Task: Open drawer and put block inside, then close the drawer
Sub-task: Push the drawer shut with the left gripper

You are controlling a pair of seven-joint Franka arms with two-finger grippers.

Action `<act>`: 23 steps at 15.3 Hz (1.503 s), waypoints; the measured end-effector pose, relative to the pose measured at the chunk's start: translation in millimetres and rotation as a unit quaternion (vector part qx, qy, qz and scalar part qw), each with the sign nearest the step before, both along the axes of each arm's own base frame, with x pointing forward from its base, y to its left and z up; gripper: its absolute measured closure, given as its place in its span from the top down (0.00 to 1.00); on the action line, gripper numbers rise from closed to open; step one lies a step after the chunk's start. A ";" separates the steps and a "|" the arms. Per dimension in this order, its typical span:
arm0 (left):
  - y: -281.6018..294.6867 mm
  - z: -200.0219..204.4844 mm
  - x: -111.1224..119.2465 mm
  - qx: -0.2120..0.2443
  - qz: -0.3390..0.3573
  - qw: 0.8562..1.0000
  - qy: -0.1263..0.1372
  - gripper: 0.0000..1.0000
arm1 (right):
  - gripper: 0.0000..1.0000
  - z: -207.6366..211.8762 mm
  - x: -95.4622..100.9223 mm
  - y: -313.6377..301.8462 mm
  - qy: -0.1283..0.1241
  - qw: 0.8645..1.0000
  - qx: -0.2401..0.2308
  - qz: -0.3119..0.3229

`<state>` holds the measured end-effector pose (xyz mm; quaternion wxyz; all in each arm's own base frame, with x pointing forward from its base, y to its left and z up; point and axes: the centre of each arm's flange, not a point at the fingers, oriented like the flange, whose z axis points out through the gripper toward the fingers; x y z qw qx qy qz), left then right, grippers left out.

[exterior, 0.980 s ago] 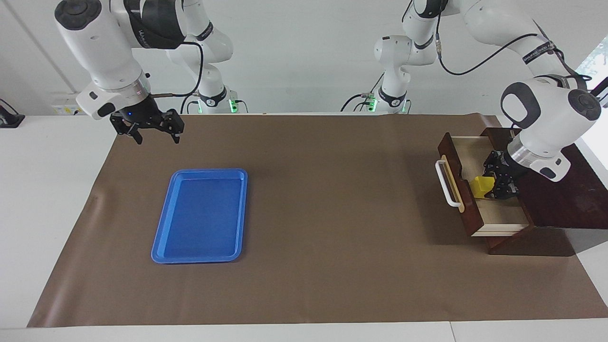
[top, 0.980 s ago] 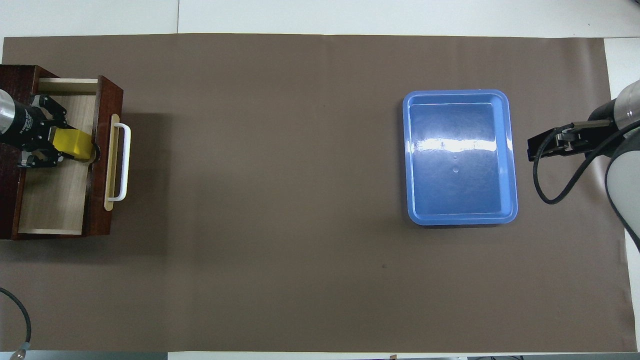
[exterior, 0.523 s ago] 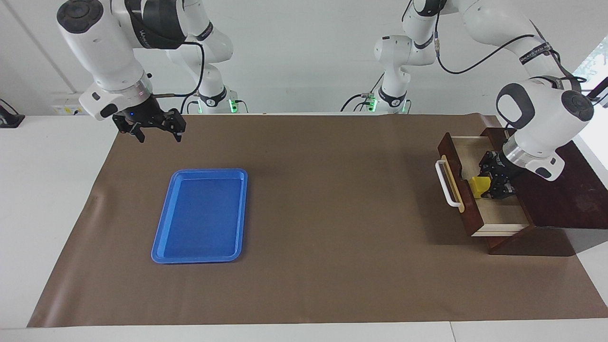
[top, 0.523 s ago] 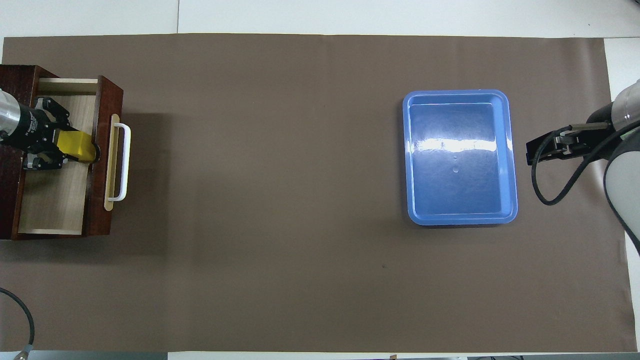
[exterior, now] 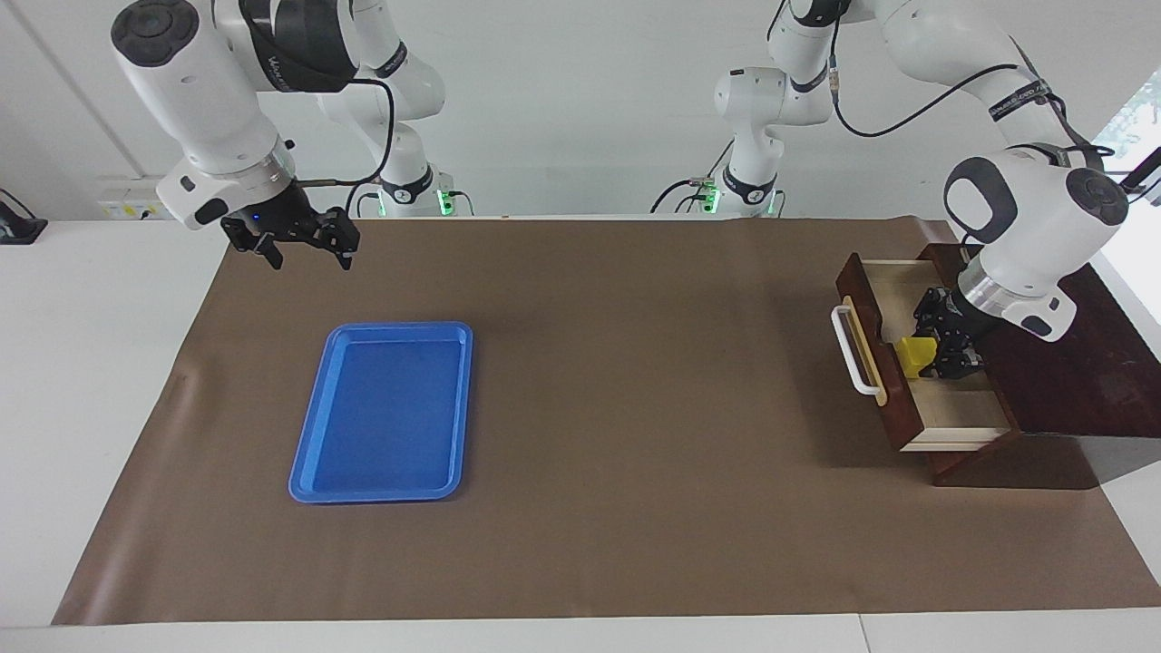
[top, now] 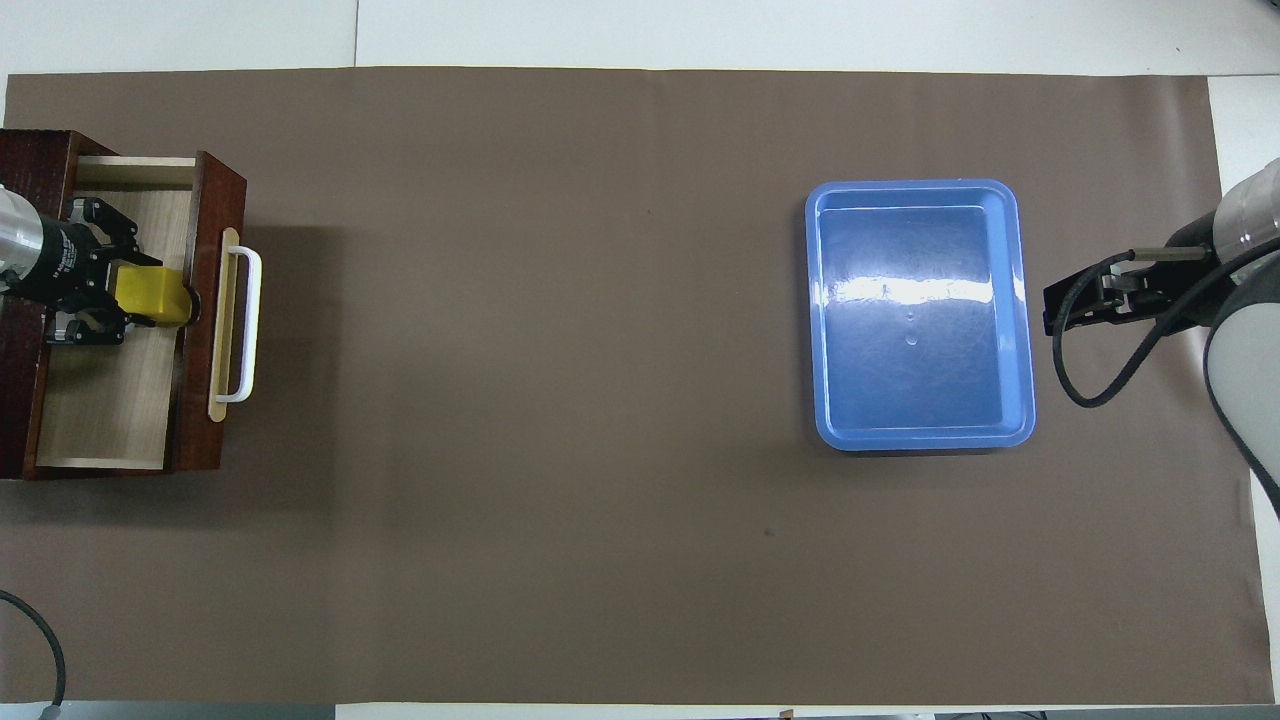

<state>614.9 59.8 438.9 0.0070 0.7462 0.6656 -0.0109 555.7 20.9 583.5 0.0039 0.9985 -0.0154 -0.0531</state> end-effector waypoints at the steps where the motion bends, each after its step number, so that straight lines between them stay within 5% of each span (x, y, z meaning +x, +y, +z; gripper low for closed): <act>1: -0.6 2.7 0.8 0.003 -0.003 1.000 -0.002 0.83 | 1.00 0.0 -0.1 0.5 0.000 1.000 0.000 0.000; 3: -2.2 17.2 3.8 0.008 -0.007 1.000 -0.008 1.00 | 1.00 0.1 -0.2 1.0 0.000 1.000 0.000 0.001; 10: -50.1 101.2 3.6 -0.003 -0.016 1.000 -0.001 1.00 | 1.00 0.1 -0.1 -1.9 0.000 1.000 0.000 -0.002; 17: -150.7 45.4 -16.0 0.028 -0.048 0.998 0.042 1.00 | 1.00 0.2 -0.1 -1.9 0.000 1.000 0.000 -0.002; 23: -98.4 15.0 -17.0 0.037 -0.015 0.999 0.018 1.00 | 1.00 0.2 -0.1 -1.9 0.000 1.000 0.000 -0.002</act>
